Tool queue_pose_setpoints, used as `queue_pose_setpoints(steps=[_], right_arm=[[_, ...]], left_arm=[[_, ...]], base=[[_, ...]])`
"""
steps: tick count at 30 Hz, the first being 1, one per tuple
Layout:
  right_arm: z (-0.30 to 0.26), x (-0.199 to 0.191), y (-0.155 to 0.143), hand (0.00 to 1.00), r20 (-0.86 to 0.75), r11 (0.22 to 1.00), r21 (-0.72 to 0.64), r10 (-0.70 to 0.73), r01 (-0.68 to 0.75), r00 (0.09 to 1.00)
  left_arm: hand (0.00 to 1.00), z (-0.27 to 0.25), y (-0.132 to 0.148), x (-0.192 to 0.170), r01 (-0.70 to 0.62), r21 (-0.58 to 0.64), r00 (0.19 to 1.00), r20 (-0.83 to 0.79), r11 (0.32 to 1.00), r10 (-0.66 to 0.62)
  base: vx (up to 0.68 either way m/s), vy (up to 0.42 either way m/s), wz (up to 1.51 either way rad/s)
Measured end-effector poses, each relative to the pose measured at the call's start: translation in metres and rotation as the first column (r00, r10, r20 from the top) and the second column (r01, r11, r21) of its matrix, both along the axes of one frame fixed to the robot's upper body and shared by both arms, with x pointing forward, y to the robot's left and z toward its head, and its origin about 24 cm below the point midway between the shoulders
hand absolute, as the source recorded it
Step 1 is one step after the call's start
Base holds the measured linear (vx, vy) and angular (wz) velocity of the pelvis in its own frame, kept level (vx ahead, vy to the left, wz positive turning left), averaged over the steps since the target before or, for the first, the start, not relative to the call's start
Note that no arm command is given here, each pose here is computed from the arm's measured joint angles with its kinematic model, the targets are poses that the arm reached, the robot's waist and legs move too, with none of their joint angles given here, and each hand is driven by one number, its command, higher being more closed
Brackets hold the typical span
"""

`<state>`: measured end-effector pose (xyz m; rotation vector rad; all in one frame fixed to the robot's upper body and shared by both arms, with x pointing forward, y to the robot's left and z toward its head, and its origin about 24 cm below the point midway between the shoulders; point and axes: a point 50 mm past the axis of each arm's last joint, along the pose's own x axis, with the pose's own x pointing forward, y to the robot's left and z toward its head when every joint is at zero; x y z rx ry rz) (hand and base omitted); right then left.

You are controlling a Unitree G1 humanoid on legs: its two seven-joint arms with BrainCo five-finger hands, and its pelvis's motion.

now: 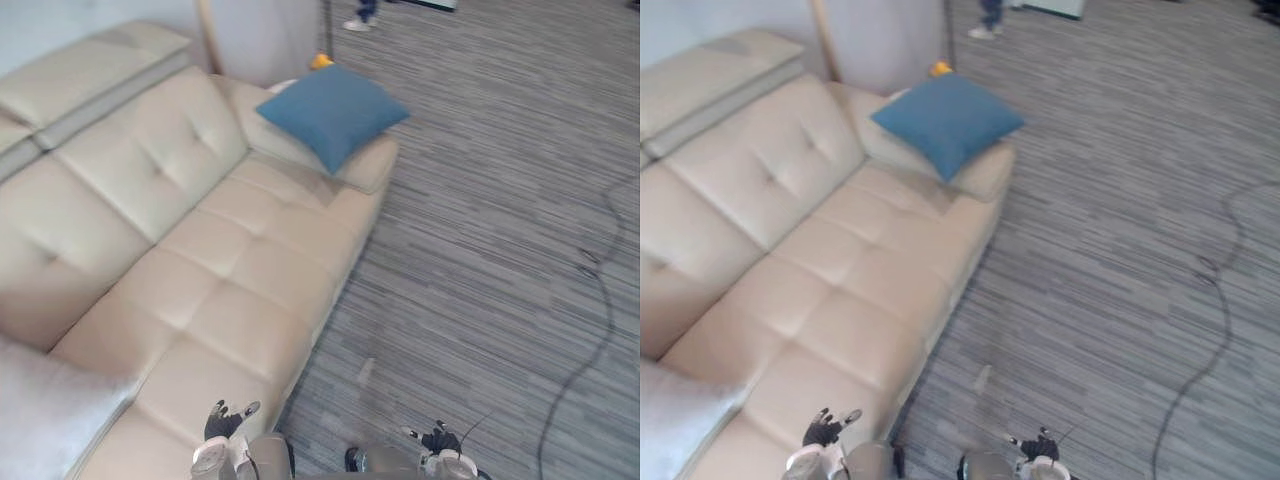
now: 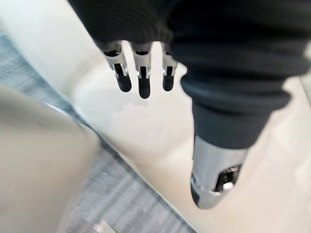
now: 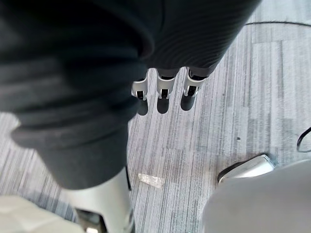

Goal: Pick up cushions and gather them together orderly.

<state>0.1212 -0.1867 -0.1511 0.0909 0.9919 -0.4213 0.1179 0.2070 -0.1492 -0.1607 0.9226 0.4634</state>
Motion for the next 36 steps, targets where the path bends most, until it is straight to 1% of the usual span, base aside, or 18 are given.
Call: queue_pose_setpoints(steps=[1,3,5,7,8,9,10,11,14,21,22,23,24,26,30,32,36], right_arm=[[0.001,0.002,0.001,0.00,0.006,1.000,0.002,0.004,-0.004,1.000],[0.004,0.014,0.003,0.00,0.032,1.000,0.005,0.015,-0.015,0.999],[0.004,0.018,0.003,0.00,0.031,1.000,0.003,0.027,-0.027,0.999],[0.003,0.017,0.005,0.00,0.020,0.999,-0.007,0.049,-0.049,0.999],[0.003,0.016,0.001,0.00,0.014,0.999,-0.013,0.041,-0.040,0.999],[0.003,0.012,-0.011,0.00,0.001,0.999,-0.040,0.030,-0.030,1.000],[0.002,0.011,-0.012,0.00,-0.002,0.999,-0.042,0.028,-0.029,1.000],[0.002,0.004,-0.022,0.00,-0.019,0.998,-0.065,0.012,-0.014,1.000],[0.000,-0.002,-0.027,0.00,-0.040,0.998,-0.067,-0.019,0.017,0.999],[0.000,0.004,-0.022,0.00,-0.045,0.998,-0.059,-0.014,0.012,0.999],[-0.001,0.003,-0.016,0.00,-0.049,0.999,-0.048,-0.013,0.010,0.999],[-0.003,0.001,-0.006,0.00,-0.051,1.000,-0.023,-0.011,0.010,0.999],[-0.004,-0.001,-0.003,0.00,-0.055,1.000,-0.016,-0.008,0.007,0.998],[-0.005,-0.003,0.002,0.00,-0.053,1.000,-0.001,-0.007,0.007,0.999],[-0.001,0.002,-0.003,0.00,-0.015,1.000,-0.013,0.000,0.000,1.000],[0.003,0.008,-0.003,0.00,0.017,1.000,-0.017,0.004,-0.004,1.000],[0.003,0.007,-0.006,0.00,0.013,1.000,-0.021,-0.005,0.006,1.000]], left_arm=[[0.00,-0.002,0.000,-0.006,-0.007,-0.004,1.000,-0.021,1.000,0.007],[0.00,-0.006,-0.005,-0.012,0.023,-0.011,0.998,-0.055,1.000,-0.023],[0.00,-0.007,-0.011,-0.009,0.086,-0.017,0.994,-0.073,0.996,-0.087],[0.00,-0.008,-0.007,-0.011,0.107,-0.005,0.990,-0.093,0.994,-0.107],[0.00,-0.008,-0.006,-0.011,0.117,-0.003,0.988,-0.103,0.993,-0.117],[0.00,-0.009,-0.014,-0.007,0.134,-0.016,0.986,-0.094,0.991,-0.135],[0.00,-0.009,-0.015,-0.007,0.134,-0.020,0.986,-0.092,0.991,-0.136],[0.00,-0.008,-0.020,-0.005,0.130,-0.028,0.988,-0.076,0.991,-0.132],[0.00,-0.007,-0.023,-0.004,0.118,-0.035,0.991,-0.059,0.992,-0.120],[0.00,-0.001,-0.024,0.004,0.112,-0.029,0.994,-0.001,0.993,-0.112],[0.00,-0.001,-0.024,0.005,0.114,-0.026,0.993,0.007,0.993,-0.114],[0.00,0.000,-0.013,0.005,0.122,0.001,0.992,0.002,0.992,-0.122],[0.00,0.001,-0.011,0.005,0.122,0.006,0.992,0.004,0.992,-0.122],[0.00,0.001,-0.009,0.005,0.128,0.011,0.992,-0.005,0.992,-0.128],[0.00,-0.001,-0.014,0.004,0.142,-0.004,0.989,-0.027,0.990,-0.142],[0.00,0.000,-0.017,0.009,0.151,-0.008,0.988,-0.015,0.988,-0.151],[0.00,-0.001,-0.025,0.011,0.157,-0.023,0.988,-0.006,0.987,-0.157]], base=[[0.23,0.098,-1.30],[0.17,0.054,-1.14],[0.20,-0.012,-1.00],[0.25,-0.142,-0.57],[0.31,-0.230,-0.11],[0.27,-0.199,-0.02],[0.32,-0.204,-0.26],[0.22,-0.137,-0.42],[0.32,-0.074,-1.00],[0.33,0.090,-1.04],[0.50,0.235,-0.95],[0.53,0.208,-0.93],[0.43,0.136,-0.62],[0.35,0.129,-0.36],[0.47,0.078,0.07],[0.44,-0.056,0.60],[0.40,-0.171,0.98]])
